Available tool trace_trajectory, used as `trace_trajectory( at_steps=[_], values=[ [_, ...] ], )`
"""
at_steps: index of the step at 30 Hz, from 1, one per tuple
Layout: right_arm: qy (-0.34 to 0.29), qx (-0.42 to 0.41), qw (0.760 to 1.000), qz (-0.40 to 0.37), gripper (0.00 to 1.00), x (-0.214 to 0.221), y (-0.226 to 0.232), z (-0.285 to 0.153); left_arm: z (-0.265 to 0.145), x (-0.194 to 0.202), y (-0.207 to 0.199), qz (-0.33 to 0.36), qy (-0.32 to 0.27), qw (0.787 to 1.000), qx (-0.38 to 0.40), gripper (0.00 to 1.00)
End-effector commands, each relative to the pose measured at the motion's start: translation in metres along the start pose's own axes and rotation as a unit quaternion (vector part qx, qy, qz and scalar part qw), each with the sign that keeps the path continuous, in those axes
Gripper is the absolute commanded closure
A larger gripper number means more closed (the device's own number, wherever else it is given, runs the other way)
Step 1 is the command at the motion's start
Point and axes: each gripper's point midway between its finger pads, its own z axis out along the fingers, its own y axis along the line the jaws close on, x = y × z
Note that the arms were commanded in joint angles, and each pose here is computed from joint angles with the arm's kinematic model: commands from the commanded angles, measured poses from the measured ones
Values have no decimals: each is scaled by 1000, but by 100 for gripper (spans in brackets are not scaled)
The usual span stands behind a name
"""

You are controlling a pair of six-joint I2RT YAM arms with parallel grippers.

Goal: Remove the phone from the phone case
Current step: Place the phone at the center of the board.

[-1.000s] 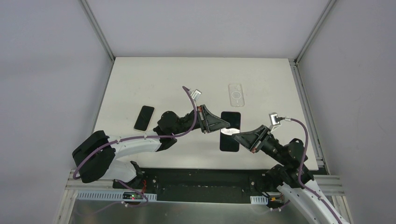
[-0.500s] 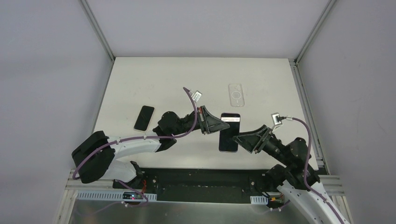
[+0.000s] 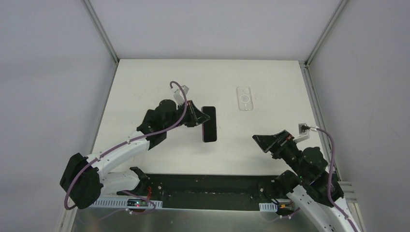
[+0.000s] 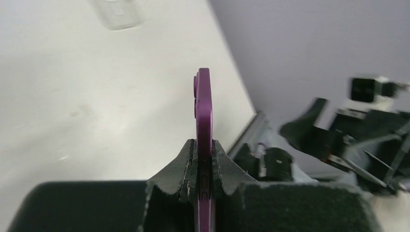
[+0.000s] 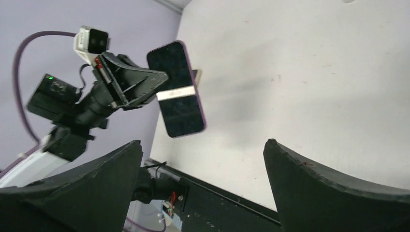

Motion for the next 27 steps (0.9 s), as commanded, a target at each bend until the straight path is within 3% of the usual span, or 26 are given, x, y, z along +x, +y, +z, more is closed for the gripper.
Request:
trace_trajectory(
  at_steps=[1, 3, 9, 15, 19, 27],
  values=[
    [-31, 81, 996, -12, 0, -6, -37, 6, -25, -23, 52, 57, 28, 984, -167, 100],
    [-20, 98, 995, -23, 0, -3, -42, 9, -32, -35, 63, 81, 42, 973, -210, 100],
    [-6, 129, 991, -23, 1, 4, -56, 20, -11, -74, 69, 90, 36, 971, -218, 100],
    [40, 171, 984, -22, 3, 22, -74, 24, 36, -83, 112, 19, 90, 971, -223, 100],
    [42, 163, 985, -26, 3, 27, -77, 30, 61, -86, 137, 6, 110, 968, -224, 100],
    [76, 175, 981, -37, 3, 40, -84, 42, 105, -112, 157, -24, 116, 978, -172, 100]
  ],
)
